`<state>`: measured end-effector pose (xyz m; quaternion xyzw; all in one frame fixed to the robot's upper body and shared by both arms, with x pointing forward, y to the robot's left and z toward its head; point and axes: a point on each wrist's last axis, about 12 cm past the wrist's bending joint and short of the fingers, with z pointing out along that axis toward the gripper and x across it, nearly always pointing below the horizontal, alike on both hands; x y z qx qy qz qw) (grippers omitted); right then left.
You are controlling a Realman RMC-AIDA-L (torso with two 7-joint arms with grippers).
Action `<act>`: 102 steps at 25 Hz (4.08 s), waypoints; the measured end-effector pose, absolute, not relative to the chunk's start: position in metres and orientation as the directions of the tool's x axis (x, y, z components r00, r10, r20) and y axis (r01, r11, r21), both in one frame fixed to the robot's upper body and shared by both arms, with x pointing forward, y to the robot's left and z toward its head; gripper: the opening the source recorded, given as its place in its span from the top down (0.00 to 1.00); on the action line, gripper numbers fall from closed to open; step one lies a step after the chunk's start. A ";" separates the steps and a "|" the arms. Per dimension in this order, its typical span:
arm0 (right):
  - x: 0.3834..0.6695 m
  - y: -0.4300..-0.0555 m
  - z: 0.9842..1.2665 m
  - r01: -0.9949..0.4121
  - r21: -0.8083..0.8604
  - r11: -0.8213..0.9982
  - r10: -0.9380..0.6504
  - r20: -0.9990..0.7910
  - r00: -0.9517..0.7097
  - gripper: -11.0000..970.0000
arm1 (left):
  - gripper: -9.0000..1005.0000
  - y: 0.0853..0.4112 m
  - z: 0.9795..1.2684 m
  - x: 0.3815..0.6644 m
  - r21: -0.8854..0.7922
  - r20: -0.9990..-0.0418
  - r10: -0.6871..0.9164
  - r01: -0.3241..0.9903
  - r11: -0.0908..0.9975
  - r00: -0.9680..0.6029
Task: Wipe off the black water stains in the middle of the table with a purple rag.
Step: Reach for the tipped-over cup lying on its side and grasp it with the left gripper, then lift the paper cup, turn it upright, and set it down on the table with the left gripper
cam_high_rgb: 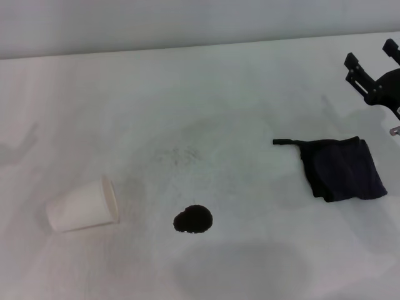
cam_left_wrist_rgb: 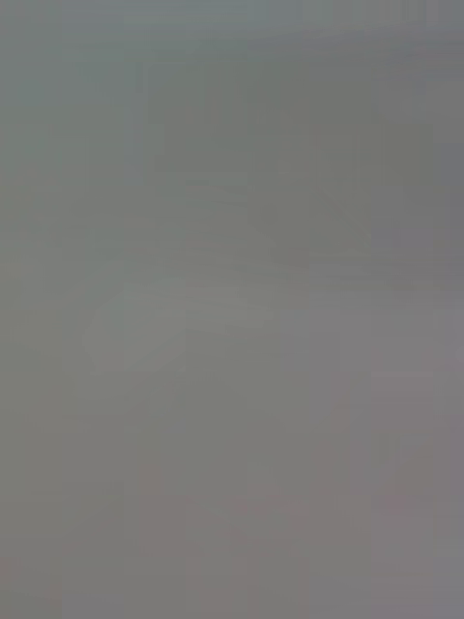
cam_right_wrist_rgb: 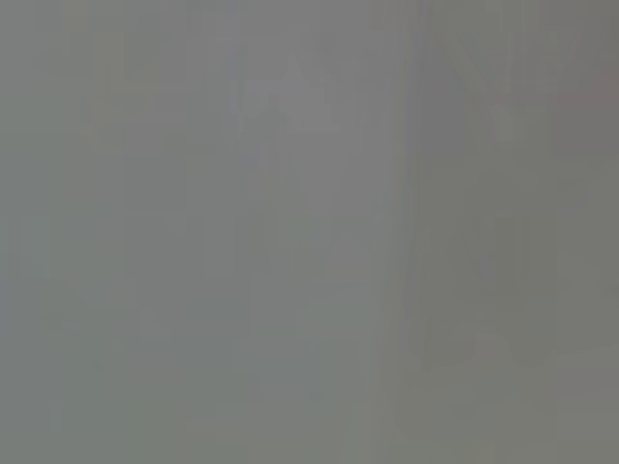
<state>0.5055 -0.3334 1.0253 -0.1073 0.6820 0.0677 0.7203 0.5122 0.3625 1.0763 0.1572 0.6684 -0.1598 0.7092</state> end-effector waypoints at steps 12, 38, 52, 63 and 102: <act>0.501 -0.332 1.020 -0.254 -0.032 0.967 -0.026 -0.999 0.025 0.14 | 0.13 0.358 1.171 0.536 0.101 -0.919 0.351 0.752 0.651 -0.180; 0.507 -0.326 1.023 -0.290 -0.031 0.957 -0.022 -0.999 0.035 0.14 | 0.13 0.300 1.156 0.555 0.005 -0.574 0.781 0.952 0.305 -0.247; 0.502 -0.328 1.020 -0.284 -0.025 0.958 -0.020 -1.000 0.022 0.15 | 0.13 0.280 1.119 0.558 0.031 -0.519 0.835 0.972 0.231 -0.182; 0.502 -0.326 1.019 -0.294 -0.028 0.955 -0.025 -1.000 0.014 0.15 | 0.13 0.270 1.099 0.564 0.075 -0.527 0.839 0.975 0.209 -0.139; 0.503 -0.324 1.019 -0.308 -0.031 0.951 -0.028 -1.000 0.015 0.15 | 0.37 0.240 1.052 0.550 0.135 -0.938 0.346 0.882 0.451 -0.034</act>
